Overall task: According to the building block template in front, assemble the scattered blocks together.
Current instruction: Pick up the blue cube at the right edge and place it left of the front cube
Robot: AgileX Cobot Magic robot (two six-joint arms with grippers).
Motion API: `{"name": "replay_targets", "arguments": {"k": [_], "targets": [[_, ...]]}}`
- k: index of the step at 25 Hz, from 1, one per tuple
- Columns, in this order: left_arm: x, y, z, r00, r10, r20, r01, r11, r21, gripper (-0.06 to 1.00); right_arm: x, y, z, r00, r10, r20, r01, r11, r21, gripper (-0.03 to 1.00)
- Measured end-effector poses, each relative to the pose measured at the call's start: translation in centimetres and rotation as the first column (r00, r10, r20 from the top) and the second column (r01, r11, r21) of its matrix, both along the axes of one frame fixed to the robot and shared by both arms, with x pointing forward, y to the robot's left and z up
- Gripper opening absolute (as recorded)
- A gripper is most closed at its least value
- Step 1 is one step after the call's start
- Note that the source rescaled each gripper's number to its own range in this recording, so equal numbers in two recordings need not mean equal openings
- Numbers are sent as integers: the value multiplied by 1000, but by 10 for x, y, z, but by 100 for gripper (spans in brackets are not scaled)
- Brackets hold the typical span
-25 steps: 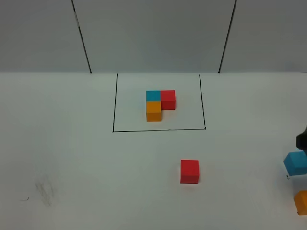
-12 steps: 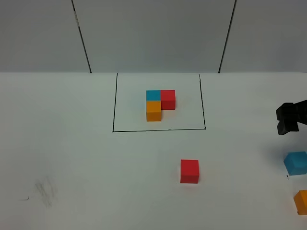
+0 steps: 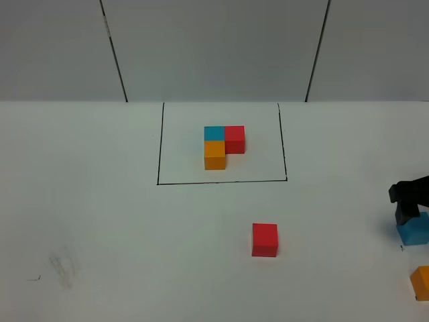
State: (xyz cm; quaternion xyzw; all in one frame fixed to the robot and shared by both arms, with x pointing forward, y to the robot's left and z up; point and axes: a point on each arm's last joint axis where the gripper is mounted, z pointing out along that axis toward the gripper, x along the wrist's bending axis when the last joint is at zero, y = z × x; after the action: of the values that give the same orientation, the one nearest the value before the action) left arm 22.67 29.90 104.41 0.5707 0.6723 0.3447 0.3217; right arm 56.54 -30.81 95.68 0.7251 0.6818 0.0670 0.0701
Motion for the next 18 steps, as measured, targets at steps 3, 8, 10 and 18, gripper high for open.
{"name": "replay_targets", "arguments": {"k": [3, 8, 10, 18], "targets": [[0, 0, 0, 1000, 0, 0, 0, 1000, 0, 51, 2, 0, -11, 1000, 2, 17, -2, 1000, -3, 76], [0, 0, 0, 1000, 0, 0, 0, 1000, 0, 51, 9, -1, -24, 999, 9, 34, -9, 1000, -6, 76], [0, 0, 0, 1000, 0, 0, 0, 1000, 0, 51, 10, -1, -30, 999, 19, 26, -19, 1000, -8, 76], [0, 0, 0, 1000, 0, 0, 0, 1000, 0, 50, 16, -1, -51, 999, 45, 14, -45, 999, -14, 72]]}}
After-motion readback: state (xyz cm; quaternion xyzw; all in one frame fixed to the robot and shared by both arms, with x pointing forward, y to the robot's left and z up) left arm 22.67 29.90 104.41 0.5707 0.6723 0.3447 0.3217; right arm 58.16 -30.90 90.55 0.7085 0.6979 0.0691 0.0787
